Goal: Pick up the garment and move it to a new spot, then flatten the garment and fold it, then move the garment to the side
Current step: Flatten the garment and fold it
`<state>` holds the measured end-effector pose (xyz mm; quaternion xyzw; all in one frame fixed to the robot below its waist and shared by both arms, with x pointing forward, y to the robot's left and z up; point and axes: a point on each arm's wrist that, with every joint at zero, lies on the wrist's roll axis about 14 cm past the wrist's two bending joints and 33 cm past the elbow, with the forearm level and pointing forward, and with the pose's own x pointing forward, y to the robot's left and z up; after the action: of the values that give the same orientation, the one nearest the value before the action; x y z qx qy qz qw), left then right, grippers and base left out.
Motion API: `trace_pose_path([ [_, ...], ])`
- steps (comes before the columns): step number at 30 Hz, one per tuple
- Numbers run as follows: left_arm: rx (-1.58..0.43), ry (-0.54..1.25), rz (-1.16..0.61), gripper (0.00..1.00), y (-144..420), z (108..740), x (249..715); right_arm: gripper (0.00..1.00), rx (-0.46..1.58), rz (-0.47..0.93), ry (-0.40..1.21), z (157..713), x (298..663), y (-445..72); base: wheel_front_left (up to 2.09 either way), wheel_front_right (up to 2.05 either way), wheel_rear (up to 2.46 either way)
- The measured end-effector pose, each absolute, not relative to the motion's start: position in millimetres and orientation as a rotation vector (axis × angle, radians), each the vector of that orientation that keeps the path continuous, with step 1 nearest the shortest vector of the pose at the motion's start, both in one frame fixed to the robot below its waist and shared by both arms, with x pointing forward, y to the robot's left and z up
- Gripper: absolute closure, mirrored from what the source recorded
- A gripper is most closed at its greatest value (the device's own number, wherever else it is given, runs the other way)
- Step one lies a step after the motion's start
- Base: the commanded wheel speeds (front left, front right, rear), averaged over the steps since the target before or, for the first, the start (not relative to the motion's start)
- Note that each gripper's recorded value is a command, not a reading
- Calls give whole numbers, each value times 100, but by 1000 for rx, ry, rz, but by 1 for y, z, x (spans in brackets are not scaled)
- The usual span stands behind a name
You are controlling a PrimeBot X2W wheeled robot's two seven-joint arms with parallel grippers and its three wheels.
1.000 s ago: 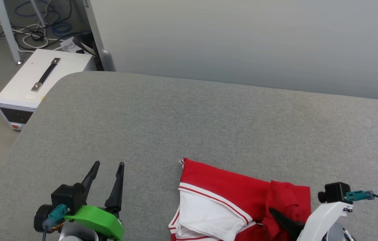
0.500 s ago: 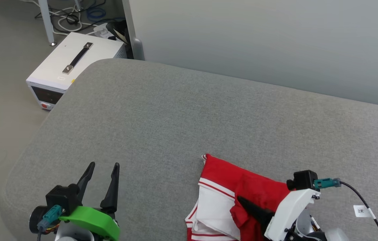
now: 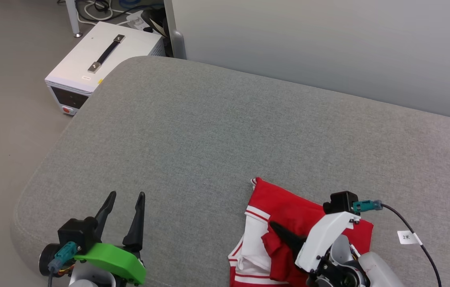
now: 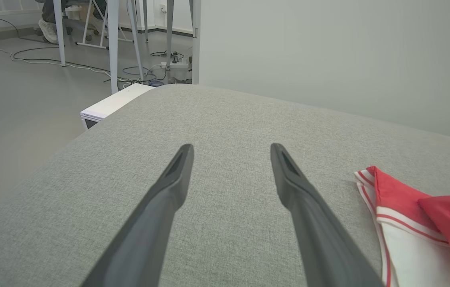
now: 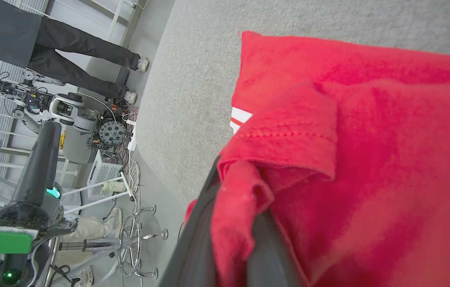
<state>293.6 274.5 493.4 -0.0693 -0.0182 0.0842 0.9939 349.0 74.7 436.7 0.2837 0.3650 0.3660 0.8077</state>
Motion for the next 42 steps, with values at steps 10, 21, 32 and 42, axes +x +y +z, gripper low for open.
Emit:
trace_pose_path([
  [10, -149, -32, 163, 0, 271, 491, 294, 0, 624, 873, 782, 448, 333, 100, 0, 0, 0],
  [21, -155, -70, 94, 0, 251, 503, 308, 0, 543, 880, 517, 511, 367, 81, 0, 0, 0],
  [32, -190, -116, -35, 0, 210, 520, 336, 0, 16, 623, 5, 583, 430, -58, 0, 0, 0],
  [42, -210, -149, -146, 0, 171, 533, 358, 0, 4, 370, -166, 592, 403, -151, 0, 0, 0],
])
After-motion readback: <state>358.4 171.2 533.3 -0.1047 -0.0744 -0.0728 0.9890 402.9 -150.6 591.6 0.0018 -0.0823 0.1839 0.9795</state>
